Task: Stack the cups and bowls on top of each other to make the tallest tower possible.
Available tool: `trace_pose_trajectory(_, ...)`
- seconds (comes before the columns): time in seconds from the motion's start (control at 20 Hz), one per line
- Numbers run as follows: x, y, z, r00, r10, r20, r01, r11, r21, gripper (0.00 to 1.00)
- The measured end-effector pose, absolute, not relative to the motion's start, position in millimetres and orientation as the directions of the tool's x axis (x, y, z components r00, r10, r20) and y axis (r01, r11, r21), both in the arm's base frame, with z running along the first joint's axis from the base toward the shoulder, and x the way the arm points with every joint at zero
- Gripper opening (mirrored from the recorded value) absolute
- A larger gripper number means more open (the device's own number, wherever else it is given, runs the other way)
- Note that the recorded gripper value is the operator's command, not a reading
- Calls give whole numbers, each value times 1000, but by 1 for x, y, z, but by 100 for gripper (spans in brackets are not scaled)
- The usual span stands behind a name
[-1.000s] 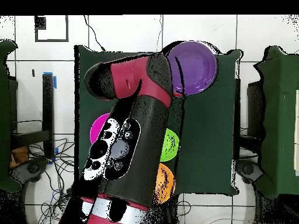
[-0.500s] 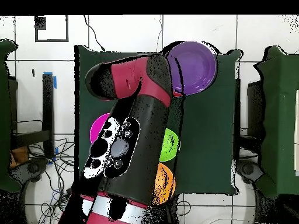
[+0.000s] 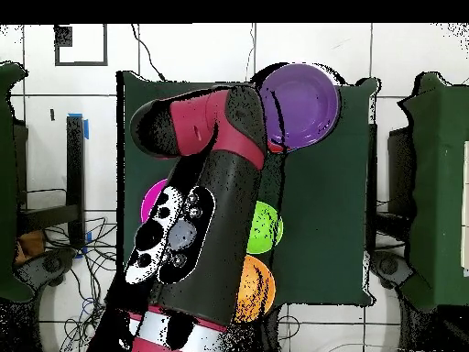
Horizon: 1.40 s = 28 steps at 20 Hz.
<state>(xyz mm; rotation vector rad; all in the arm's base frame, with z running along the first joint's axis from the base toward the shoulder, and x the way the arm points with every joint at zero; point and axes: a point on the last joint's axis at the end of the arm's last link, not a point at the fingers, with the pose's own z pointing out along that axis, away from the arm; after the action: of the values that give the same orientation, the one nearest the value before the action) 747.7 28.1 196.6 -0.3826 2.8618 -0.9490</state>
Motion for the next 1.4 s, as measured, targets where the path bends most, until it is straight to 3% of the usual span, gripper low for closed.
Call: trace_pose_trajectory(1.4,743,28,197,-964,-266,-11,-206,771,-603,0)
